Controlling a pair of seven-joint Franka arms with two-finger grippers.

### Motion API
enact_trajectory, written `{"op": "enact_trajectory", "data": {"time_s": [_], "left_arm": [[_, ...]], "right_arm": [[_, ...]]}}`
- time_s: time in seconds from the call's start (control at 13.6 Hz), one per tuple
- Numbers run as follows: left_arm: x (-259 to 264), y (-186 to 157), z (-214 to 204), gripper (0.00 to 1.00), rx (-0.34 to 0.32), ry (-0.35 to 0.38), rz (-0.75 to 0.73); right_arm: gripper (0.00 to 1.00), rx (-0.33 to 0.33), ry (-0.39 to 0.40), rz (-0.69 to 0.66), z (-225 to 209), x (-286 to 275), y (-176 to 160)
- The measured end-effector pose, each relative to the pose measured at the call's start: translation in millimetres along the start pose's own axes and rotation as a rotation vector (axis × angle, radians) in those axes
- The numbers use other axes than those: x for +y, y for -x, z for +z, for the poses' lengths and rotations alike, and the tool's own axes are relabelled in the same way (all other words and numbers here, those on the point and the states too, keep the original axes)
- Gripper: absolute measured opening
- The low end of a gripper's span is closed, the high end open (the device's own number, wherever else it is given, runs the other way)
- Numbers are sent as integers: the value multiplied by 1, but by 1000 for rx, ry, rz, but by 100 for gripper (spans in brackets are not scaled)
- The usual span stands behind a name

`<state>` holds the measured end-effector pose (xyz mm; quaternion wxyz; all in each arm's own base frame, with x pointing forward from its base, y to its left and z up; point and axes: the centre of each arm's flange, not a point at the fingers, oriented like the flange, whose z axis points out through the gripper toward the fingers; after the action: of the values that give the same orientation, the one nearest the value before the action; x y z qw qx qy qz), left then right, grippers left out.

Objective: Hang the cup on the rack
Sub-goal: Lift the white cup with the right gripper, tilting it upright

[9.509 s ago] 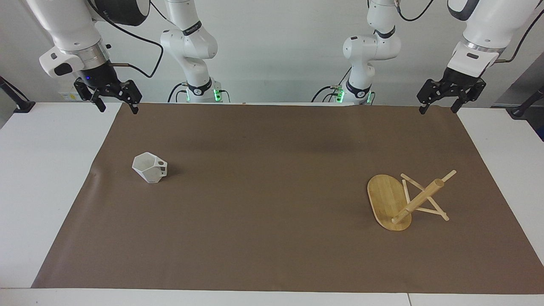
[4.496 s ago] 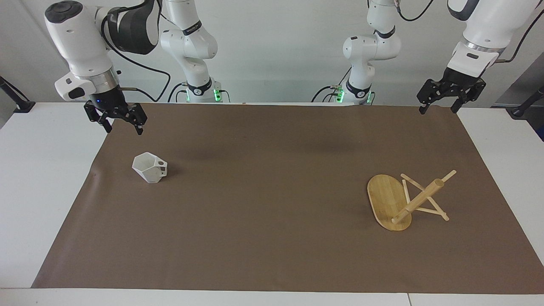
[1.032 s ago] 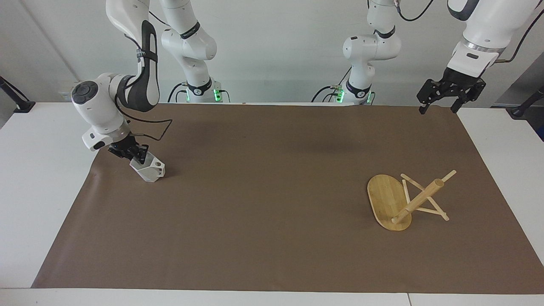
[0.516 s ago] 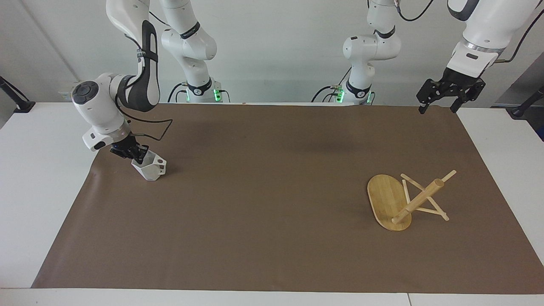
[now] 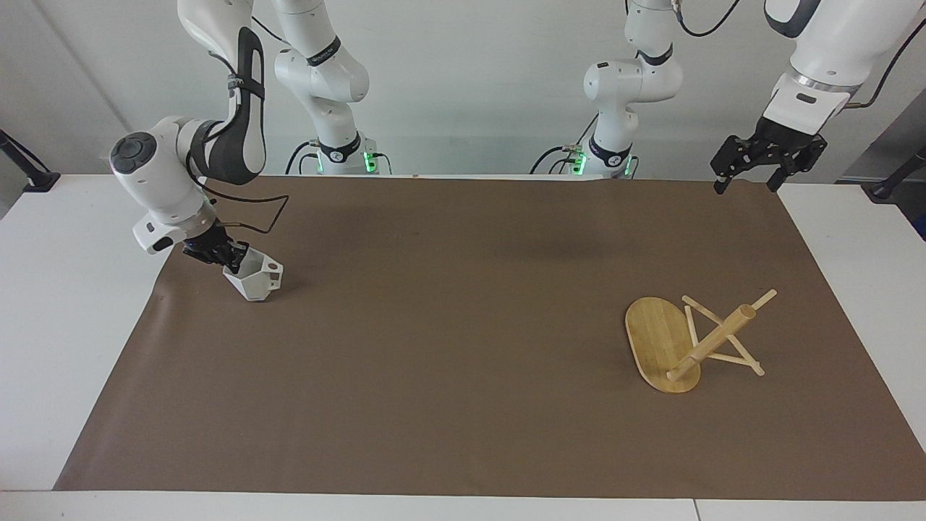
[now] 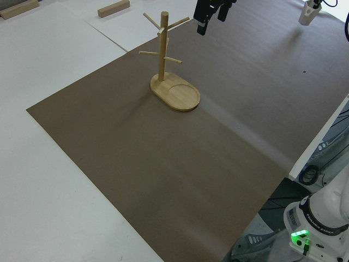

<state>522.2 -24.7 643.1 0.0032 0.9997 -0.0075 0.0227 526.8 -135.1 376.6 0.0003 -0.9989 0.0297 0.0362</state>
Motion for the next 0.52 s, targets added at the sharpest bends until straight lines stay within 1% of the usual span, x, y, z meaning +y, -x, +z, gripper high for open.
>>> {"op": "enact_trajectory", "data": {"time_s": [0.15, 0.52], "left_arm": [[4, 0, 0, 100, -1, 13, 5], [8, 0, 0, 100, -1, 16, 11]], "right_arm": [[7, -2, 0, 1, -7, 1, -2], [7, -8, 1, 26, -38, 0, -8]]}}
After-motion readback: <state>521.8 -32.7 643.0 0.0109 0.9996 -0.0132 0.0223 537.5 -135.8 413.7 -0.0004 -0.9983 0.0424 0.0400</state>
